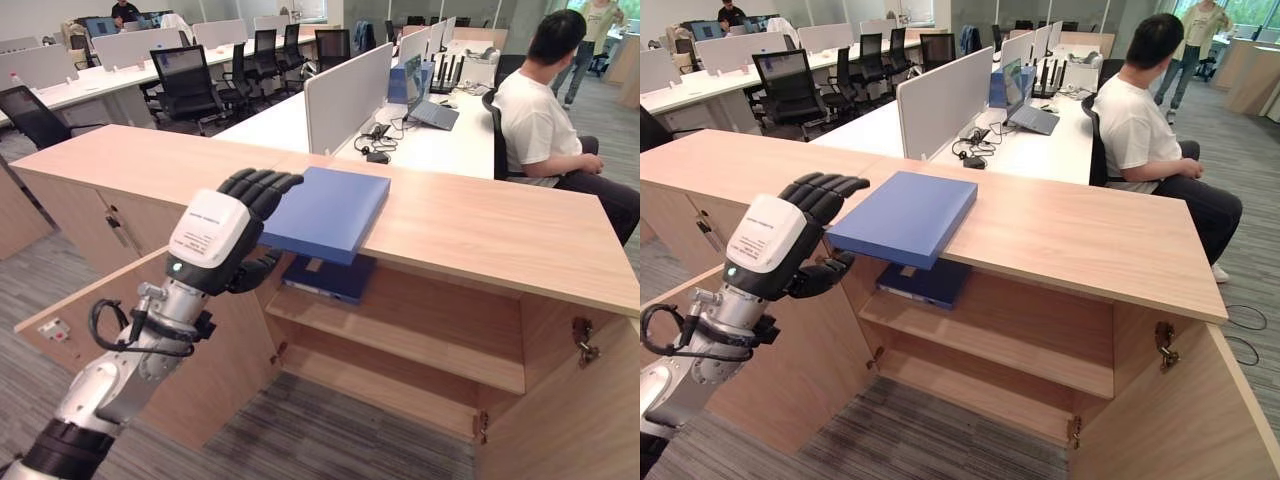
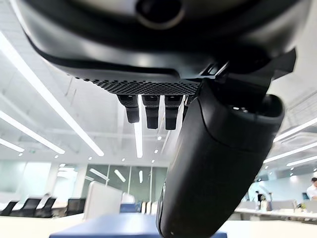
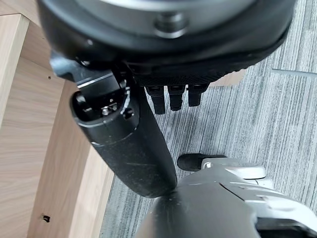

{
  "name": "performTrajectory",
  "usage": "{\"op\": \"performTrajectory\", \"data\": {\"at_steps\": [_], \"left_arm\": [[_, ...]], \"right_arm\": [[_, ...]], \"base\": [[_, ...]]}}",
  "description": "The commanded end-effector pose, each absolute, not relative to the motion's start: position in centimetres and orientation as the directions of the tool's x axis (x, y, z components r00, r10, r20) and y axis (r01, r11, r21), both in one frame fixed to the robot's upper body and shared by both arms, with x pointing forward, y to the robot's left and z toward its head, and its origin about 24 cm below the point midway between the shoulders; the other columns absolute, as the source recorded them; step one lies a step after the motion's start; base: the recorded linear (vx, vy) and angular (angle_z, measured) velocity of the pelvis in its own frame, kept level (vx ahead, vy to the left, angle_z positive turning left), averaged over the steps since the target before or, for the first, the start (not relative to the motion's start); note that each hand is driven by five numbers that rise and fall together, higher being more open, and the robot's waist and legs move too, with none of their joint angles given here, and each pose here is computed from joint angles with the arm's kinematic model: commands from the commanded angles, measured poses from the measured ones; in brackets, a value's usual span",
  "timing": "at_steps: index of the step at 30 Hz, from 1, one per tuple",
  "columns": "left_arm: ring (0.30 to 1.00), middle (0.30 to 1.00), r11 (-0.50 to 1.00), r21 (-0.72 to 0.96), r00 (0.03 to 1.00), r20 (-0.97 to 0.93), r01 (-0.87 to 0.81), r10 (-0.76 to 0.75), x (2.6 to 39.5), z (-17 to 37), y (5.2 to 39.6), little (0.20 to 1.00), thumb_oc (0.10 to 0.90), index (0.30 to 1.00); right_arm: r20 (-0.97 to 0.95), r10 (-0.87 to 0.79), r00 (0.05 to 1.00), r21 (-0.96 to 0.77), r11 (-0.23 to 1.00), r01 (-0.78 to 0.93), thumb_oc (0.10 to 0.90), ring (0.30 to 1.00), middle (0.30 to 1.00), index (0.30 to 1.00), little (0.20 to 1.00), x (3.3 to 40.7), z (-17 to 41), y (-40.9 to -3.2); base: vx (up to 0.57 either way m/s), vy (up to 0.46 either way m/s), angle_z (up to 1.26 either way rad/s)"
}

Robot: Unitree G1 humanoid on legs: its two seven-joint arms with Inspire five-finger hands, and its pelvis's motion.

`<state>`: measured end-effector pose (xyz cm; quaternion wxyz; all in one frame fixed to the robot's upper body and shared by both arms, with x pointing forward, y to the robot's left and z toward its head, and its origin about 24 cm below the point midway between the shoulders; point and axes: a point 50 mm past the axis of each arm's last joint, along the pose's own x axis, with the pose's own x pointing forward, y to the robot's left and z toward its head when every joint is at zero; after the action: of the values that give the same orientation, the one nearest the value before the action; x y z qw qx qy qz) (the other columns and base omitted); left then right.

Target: Put the empty folder in the office cabinet

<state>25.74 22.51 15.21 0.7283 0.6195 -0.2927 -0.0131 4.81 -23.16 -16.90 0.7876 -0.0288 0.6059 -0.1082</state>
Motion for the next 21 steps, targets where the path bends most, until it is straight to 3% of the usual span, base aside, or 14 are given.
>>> {"op": "performTrajectory", "data": {"at_steps": [1, 12, 21], "left_arm": [[0.9, 0.9, 0.25, 0.824, 0.732, 0.567, -0.509, -0.379, 27.6, 20.8, 22.4, 0.9, 0.8, 0.9], [0.9, 0.9, 0.114, 0.879, 0.839, 0.476, -0.463, -0.265, 30.3, 19.3, 24.9, 0.9, 0.8, 0.9], [0.9, 0.9, 0.028, 0.883, 0.858, 0.463, -0.469, -0.222, 33.1, 19.7, 25.1, 0.9, 0.8, 0.9]], "right_arm": [[-0.94, -0.181, 0.29, -0.171, 0.984, 0.06, 0.8, 0.9, 0.9, 0.9, 0.9, 6.9, -16.7, -23.0], [-0.94, -0.2, 0.276, -0.192, 0.98, 0.054, 0.8, 0.9, 0.9, 0.9, 0.9, 6.5, -16.5, -23.9], [-0.936, -0.224, 0.27, -0.22, 0.974, 0.047, 0.8, 0.9, 0.9, 0.9, 0.9, 6.2, -16.4, -24.8]], "base": [[0.0, 0.001, -0.04], [0.0, -0.002, -0.07], [0.0, 0.004, -0.06]]}}
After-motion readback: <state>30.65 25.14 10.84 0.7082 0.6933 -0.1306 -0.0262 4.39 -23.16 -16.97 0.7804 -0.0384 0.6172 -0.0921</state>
